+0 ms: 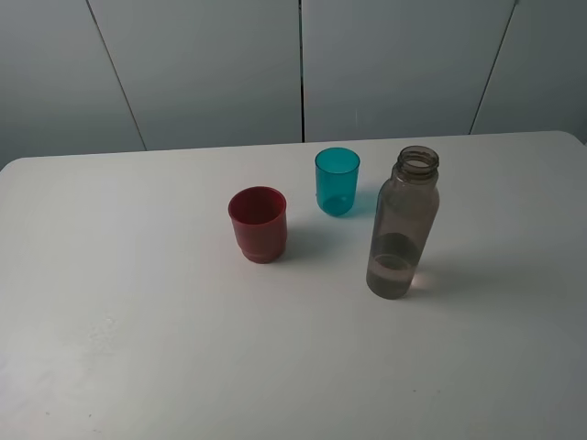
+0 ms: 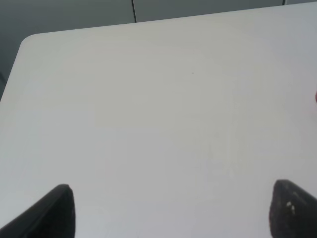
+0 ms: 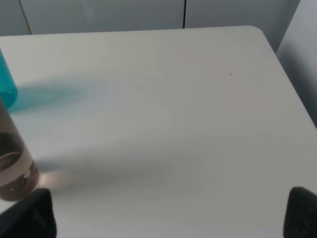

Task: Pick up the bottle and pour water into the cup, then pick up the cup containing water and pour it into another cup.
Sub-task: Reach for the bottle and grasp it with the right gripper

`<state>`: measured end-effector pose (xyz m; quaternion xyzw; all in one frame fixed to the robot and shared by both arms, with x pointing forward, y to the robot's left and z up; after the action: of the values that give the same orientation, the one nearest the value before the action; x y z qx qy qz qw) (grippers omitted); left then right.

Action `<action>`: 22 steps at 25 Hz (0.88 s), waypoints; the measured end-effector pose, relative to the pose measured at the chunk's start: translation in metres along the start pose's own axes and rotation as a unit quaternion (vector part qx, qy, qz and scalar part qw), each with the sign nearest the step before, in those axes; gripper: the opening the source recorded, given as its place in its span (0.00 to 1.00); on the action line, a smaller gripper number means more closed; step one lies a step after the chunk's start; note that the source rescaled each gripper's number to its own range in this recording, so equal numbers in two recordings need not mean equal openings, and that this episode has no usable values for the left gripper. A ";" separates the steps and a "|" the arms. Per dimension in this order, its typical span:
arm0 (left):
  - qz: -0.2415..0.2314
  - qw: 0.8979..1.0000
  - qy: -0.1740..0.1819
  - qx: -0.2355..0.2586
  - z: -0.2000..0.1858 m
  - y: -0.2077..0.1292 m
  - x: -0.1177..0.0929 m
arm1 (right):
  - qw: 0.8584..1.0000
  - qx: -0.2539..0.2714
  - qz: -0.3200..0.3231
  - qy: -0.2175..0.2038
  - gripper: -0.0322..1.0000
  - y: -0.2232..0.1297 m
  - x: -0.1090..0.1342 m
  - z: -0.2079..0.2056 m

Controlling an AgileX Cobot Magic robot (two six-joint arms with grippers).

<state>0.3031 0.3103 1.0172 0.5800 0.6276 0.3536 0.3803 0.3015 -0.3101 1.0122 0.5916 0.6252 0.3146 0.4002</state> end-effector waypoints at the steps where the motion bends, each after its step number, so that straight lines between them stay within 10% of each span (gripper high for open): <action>1: 0.000 1.000 0.001 0.000 0.000 0.000 0.000 | 1.000 0.000 0.000 0.000 1.00 0.000 0.000 0.000; 22: -0.008 1.000 0.016 -0.001 0.000 0.000 0.002 | 1.000 0.000 0.000 0.000 1.00 0.000 0.000 0.000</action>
<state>0.3027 0.3126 1.0172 0.5686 0.6379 0.3604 0.3739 0.3015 -0.3101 1.0122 0.5916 0.6252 0.3146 0.4002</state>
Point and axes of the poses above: a point on each arm's last joint axis where the gripper is mounted, z pointing out along that axis toward the gripper, x along the wrist's bending axis when the last joint is at zero, y = z × x, the point moved 8 cm from there along z, pointing out along that axis toward the gripper, and after that the axes turned 7 degrees about -z, right-handed, at the moved point
